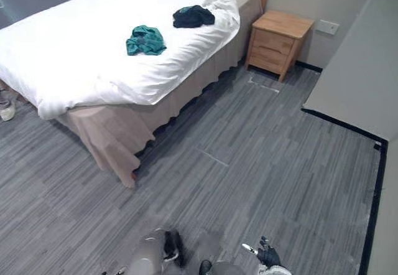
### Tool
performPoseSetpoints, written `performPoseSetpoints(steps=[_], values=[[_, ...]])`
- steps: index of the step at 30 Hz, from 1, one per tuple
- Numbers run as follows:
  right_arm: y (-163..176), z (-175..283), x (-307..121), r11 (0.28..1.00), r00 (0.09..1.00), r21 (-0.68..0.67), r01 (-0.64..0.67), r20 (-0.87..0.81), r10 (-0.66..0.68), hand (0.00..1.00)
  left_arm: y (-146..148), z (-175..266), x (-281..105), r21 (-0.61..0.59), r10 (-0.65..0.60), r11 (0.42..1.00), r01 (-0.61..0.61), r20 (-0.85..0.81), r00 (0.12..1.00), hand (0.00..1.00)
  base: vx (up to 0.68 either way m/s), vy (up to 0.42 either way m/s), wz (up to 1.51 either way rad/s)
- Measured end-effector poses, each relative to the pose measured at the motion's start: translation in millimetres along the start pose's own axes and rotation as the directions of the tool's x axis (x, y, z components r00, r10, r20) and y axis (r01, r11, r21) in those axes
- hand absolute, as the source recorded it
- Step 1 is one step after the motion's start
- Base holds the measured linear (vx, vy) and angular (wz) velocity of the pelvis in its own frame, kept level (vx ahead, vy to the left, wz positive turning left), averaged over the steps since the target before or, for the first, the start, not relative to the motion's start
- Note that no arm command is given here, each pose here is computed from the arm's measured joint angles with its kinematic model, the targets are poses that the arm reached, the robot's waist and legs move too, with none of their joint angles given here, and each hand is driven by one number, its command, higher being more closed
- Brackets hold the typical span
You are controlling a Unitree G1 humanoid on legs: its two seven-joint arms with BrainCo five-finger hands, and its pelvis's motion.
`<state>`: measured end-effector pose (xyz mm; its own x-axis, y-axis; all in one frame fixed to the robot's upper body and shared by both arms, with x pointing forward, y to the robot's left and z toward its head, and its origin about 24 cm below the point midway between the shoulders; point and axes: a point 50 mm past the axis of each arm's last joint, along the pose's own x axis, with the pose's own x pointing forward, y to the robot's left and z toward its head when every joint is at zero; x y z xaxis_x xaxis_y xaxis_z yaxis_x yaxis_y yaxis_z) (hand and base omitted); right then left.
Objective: Tidy the bed and pick cloth on bed and put in laundry
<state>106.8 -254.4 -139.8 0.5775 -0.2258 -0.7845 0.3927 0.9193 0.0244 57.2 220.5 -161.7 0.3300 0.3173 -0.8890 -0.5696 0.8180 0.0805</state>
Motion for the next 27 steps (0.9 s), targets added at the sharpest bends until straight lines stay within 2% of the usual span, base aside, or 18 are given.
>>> performPoseSetpoints(steps=[4, 9, 10, 12, 15, 20, 27], values=[[10, 3, 5, 1.0, 1.0, 0.015, -0.018, -0.004, 0.018, 0.0, 12, 13, 3, 0.063, 0.037, 0.997, -0.039, 0.032, 0.999, 0.0, 0.51, 0.023, 0.83], [17, -6, 3, 0.997, 1.0, 0.074, -0.018, -0.02, 0.019, 0.0, 8, 34, 7, 0.088, 0.02, 0.996, -0.029, 0.094, 0.995, 0.0, 0.37, -0.179, 0.98], [26, -19, 0, 0.994, 0.998, 0.106, -0.03, -0.056, 0.036, 0.0, 7, 42, 8, 0.046, 0.027, 0.998, -0.032, 0.11, 0.994, 0.0, 0.38, -0.369, 0.95], [23, -29, -6, 0.992, 0.997, 0.128, -0.016, -0.072, 0.025, 0.0, 12, 37, 7, -0.009, 0.055, 0.998, -0.054, 0.101, 0.993, 0.0, 0.34, -0.365, 0.64], [22, -56, -19, 0.989, 0.99, 0.147, 0.001, -0.14, 0.02, 0.0, 24, 33, 4, -0.018, 0.086, 0.996, -0.085, 0.102, 0.991, 0.0, 0.49, -0.482, 0.59], [9, -44, -16, 0.988, 0.994, 0.155, 0.023, -0.112, -0.005, 0.0, -23, 21, 2, -0.066, -0.035, 0.997, 0.04, 0.078, 0.996, 0.0, 0.42, -0.45, 0.6], [7, -30, -10, 0.988, 0.998, 0.156, 0.012, -0.069, -0.001, 0.0, -38, 19, -1, 0.009, -0.109, 0.994, 0.109, 0.124, 0.986, 0.0, 0.27, -0.218, 0.04]])
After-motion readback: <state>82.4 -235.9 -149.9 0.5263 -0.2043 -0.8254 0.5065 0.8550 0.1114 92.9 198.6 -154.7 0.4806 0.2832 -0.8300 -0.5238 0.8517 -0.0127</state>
